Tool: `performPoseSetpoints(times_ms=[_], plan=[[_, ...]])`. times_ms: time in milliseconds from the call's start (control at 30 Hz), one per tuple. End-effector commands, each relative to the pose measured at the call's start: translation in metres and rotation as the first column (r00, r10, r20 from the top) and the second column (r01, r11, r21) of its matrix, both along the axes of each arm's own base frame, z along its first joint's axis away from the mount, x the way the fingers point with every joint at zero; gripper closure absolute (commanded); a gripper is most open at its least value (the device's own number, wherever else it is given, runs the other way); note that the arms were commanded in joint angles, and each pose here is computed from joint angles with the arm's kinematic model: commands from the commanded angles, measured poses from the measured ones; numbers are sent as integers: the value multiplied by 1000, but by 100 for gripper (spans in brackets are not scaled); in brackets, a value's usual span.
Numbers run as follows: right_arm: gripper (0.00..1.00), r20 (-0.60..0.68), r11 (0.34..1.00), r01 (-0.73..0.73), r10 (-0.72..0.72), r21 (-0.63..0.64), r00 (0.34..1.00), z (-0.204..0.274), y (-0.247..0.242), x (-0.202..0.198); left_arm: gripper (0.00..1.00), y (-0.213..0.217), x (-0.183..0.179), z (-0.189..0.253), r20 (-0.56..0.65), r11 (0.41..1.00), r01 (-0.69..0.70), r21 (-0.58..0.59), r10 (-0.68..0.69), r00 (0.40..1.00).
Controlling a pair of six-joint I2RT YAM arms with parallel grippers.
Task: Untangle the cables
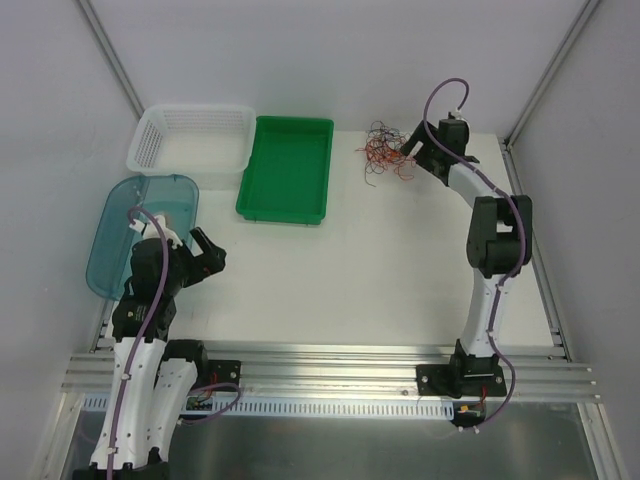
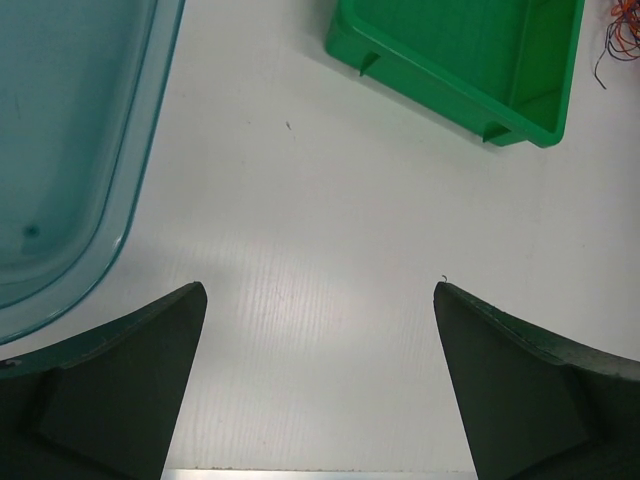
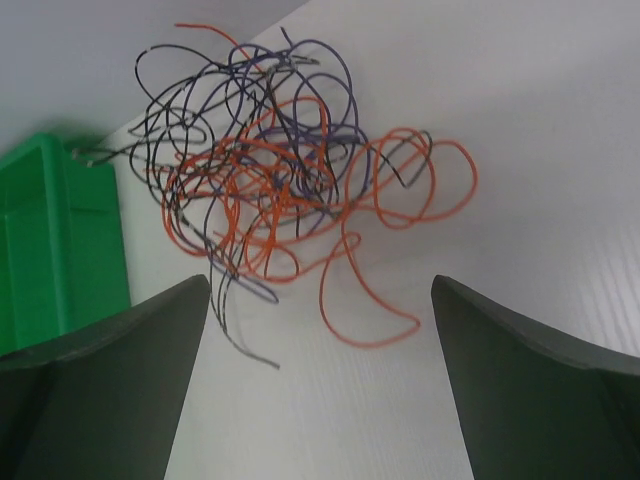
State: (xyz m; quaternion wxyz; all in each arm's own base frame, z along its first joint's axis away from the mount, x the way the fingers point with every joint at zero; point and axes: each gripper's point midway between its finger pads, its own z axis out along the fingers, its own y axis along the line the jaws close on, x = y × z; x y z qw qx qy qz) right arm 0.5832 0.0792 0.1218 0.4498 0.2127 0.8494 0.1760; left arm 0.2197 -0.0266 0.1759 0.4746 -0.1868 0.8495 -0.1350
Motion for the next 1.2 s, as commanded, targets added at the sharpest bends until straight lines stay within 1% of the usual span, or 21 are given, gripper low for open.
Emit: performPoseSetpoints(times_ms=[0,100,133,233,267,300,333,400,433,533,600,667,733,767,800,867,900,967,1000,1033,1167], plan=[[2,108,997,-42,36,57,993,8,14,48,1,-11,8,6,27,998,66,-8,-66,997],[1,151,994,-76,64,76,986,9,20,71,1,-12,9,4,17,997,73,-12,-73,997],[1,118,992,-90,80,87,990,-15,24,75,1,-11,10,3,15,997,71,-10,-71,997],[8,127,987,-109,94,116,987,-27,31,89,1,-11,11,1,4,997,71,-11,-71,997],[22,130,984,-104,85,146,988,-34,33,95,1,-11,12,0,-2,997,72,-10,-72,997],[23,139,983,-108,87,148,986,-31,34,96,1,-11,12,0,-2,997,72,-10,-72,997],[40,134,982,-110,90,152,987,-37,35,96,1,-11,12,0,-2,997,73,-10,-73,997],[56,137,980,-112,90,163,986,-39,36,96,1,-11,12,-1,-5,997,74,-9,-74,997],[75,124,979,-116,96,166,988,-46,37,91,1,-12,12,0,-2,997,74,-11,-74,997],[99,109,978,-121,104,170,989,-50,37,72,1,-13,12,1,7,996,83,-14,-83,997],[99,159,975,-148,122,165,980,-19,39,61,1,-15,11,0,10,995,93,-21,-93,996],[99,115,974,-159,141,163,983,-29,38,32,1,-22,12,3,26,991,126,-39,-125,992],[99,158,970,-196,172,145,972,10,40,7,1,-27,12,2,25,987,153,-56,-152,988],[99,96,970,-197,184,142,978,-8,39,-18,1,-34,11,2,27,978,193,-74,-192,981],[99,126,966,-220,203,133,971,25,39,-37,1,-38,11,1,30,974,210,-84,-208,978],[99,86,963,-251,243,100,966,27,38,-70,1,-44,10,2,40,964,247,-99,-244,969],[99,-9,959,-261,264,110,965,8,38,-102,1,-50,10,4,53,954,277,-111,-273,961],[99,-9,944,-318,320,90,947,30,44,-141,1,-53,9,6,62,948,296,-116,-290,955],[99,-121,936,-334,347,114,930,5,46,-177,1,-56,9,7,71,942,313,-124,-306,949],[99,-93,924,-368,377,98,922,25,52,-198,1,-58,8,7,73,937,325,-126,-318,945],[99,-160,865,-498,500,55,851,20,73,-284,1,-68,5,4,68,913,376,-162,-369,927]])
